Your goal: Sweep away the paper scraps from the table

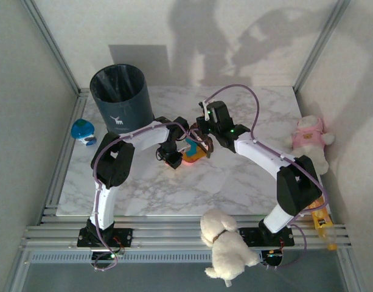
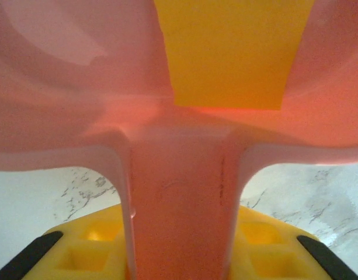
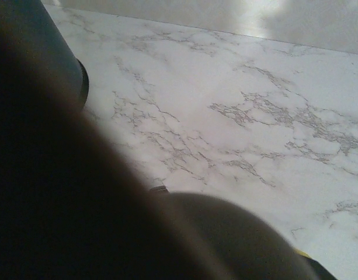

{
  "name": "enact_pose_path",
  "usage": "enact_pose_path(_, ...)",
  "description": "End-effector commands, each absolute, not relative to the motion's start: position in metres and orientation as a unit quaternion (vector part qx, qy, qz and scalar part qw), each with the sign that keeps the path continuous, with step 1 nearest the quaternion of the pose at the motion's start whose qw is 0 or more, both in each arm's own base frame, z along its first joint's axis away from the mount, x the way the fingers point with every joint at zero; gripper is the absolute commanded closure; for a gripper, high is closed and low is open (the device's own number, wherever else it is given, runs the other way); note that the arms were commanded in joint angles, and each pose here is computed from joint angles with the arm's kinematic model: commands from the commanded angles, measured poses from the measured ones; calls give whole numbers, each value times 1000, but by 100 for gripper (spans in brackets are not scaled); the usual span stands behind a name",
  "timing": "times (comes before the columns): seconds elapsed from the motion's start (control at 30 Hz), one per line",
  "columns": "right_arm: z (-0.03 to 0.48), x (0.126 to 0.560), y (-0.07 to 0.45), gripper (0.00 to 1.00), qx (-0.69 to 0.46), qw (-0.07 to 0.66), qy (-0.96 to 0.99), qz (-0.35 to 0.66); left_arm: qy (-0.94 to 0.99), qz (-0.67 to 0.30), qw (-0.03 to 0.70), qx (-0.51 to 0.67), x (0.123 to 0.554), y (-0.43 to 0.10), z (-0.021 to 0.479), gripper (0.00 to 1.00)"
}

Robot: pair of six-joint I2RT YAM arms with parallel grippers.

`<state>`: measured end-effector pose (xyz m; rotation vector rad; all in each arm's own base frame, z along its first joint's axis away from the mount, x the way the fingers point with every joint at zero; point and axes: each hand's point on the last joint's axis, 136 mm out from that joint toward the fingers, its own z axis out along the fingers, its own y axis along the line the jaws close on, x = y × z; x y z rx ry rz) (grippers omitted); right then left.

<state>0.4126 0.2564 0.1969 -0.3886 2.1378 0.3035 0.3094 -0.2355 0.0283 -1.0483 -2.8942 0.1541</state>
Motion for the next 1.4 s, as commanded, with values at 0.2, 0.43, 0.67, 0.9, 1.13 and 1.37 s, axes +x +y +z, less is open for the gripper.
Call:
enact_pose_path(0.2, 220, 415, 229, 100, -78, 491, 863, 87, -937, 52, 37, -344, 295, -234, 38, 100)
enact_pose_path(0.43, 233, 410, 208, 100, -40, 511, 856, 68, -940, 62, 15, -335, 298, -236, 38, 100)
enact_pose_path(0.67, 244, 402, 159, 100, 33, 532, 846, -7, -941, 78, -37, -327, 309, -244, 54, 100)
enact_pose_path(0.9, 244, 392, 132, 100, 47, 531, 846, -25, -938, 87, -110, -316, 330, -250, 84, 100)
enact_pose_path(1.13, 245, 382, 107, 100, 61, 531, 844, -37, -931, 119, -174, -297, 352, -256, 120, 100)
enact_pose_path(1.37, 241, 373, 100, 100, 49, 527, 847, -44, -914, 174, -229, -287, 370, -266, 172, 100)
